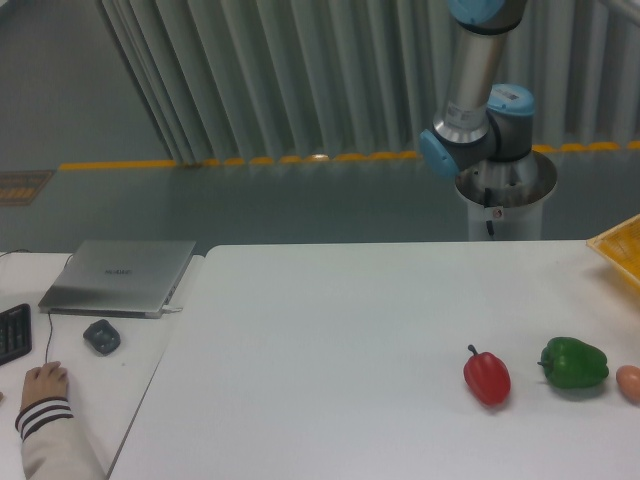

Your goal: Place the triangular bread on the table

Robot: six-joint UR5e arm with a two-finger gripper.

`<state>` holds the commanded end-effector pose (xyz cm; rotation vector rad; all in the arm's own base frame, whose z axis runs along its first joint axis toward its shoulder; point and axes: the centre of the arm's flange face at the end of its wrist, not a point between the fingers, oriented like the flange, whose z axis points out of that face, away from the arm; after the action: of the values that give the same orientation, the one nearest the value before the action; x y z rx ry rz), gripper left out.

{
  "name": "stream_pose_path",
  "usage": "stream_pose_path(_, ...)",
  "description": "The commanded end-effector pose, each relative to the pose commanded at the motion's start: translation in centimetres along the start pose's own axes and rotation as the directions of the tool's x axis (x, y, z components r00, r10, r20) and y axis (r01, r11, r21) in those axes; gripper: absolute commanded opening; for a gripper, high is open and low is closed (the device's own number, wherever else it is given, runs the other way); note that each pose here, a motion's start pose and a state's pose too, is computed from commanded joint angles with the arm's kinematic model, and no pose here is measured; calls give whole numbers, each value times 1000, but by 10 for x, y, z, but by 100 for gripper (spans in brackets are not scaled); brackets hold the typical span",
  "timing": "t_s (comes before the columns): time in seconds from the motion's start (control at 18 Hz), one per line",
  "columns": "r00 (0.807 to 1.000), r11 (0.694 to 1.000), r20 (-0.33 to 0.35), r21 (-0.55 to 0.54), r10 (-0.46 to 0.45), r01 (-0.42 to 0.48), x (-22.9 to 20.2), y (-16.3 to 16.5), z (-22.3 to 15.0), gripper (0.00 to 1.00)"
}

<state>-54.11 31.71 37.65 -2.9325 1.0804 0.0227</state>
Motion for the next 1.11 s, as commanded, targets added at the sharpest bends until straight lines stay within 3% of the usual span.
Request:
stream_pose_path(0.39,996,996,6,21,-89,89,25,46,-1,100)
stream_pose_path(0.78,985,981,-20,89,-172,173,45,82,22,100)
stream_pose_path(1.11,983,979,-52,95,-174,179,47,69,38,100)
